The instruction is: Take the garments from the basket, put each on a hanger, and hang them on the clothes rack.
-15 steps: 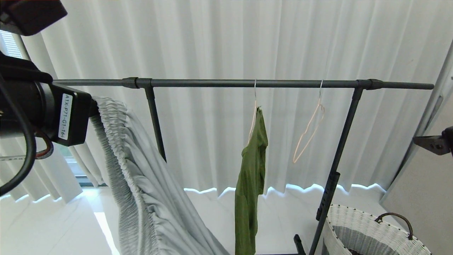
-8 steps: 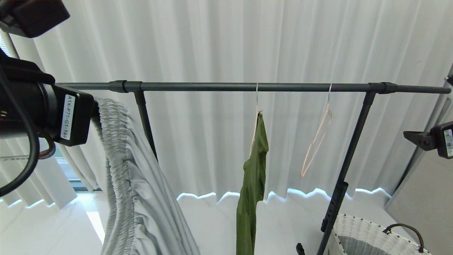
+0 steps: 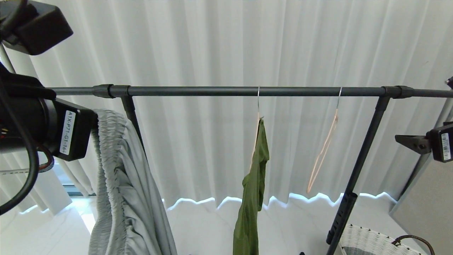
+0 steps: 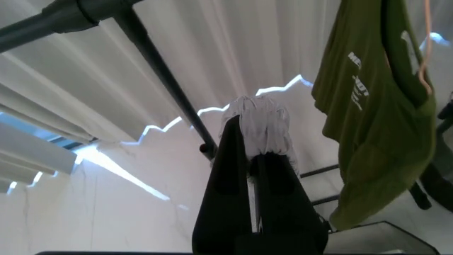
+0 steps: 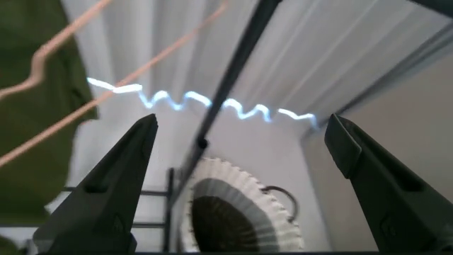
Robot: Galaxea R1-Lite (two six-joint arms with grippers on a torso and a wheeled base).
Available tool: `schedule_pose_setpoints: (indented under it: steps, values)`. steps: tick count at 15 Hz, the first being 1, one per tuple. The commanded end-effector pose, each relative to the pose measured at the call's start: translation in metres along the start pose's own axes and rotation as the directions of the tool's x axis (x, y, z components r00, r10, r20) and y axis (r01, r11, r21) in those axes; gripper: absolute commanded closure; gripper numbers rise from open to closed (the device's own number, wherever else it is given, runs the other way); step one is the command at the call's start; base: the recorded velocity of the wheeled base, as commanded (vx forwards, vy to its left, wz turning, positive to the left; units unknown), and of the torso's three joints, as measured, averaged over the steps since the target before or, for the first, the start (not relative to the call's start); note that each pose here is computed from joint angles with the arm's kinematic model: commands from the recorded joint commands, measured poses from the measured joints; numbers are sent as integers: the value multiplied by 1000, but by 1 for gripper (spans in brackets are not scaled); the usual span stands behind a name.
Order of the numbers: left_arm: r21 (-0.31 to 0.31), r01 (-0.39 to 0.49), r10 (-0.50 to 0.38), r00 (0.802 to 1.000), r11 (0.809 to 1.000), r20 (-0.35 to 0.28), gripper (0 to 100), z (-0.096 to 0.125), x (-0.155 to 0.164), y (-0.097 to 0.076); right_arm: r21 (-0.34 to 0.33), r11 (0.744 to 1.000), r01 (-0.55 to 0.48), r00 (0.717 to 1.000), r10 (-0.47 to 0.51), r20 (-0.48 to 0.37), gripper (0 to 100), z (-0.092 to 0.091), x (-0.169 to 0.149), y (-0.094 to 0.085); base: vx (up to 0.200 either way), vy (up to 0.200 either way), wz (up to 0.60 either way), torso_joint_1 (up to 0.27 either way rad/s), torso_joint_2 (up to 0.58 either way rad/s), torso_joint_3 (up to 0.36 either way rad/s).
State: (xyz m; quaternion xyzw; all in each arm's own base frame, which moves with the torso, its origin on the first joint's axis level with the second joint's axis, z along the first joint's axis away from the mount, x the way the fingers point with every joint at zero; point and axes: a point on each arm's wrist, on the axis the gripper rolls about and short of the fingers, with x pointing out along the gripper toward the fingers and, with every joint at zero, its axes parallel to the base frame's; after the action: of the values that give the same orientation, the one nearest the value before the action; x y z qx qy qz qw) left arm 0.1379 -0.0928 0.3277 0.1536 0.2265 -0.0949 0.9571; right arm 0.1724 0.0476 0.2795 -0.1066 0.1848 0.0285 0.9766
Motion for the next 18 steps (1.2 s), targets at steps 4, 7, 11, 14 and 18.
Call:
schedule_pose_setpoints:
  steps: [4,7,11,14,18]
  values:
    - [-25,-47,47,999,999,-14,100,-9,11,5,85,987,-140,989,143,-26,0,10,21,31,0,0,0,0,0,0]
    - [-27,-60,59,998,998,-25,100,-16,13,6,200,953,-228,967,246,-69,0,18,37,68,0,0,0,0,0,0]
    - [-30,-58,58,998,998,-20,100,-15,12,7,243,947,-209,960,246,-135,0,18,60,82,0,0,0,0,0,0]
    - [-29,-58,58,998,998,-21,100,-15,12,6,312,942,-122,955,197,-221,0,15,92,92,0,0,0,0,0,0]
    - [-27,-57,56,998,998,-24,100,-16,13,6,301,953,-38,958,121,-259,0,9,106,90,0,0,0,0,0,0]
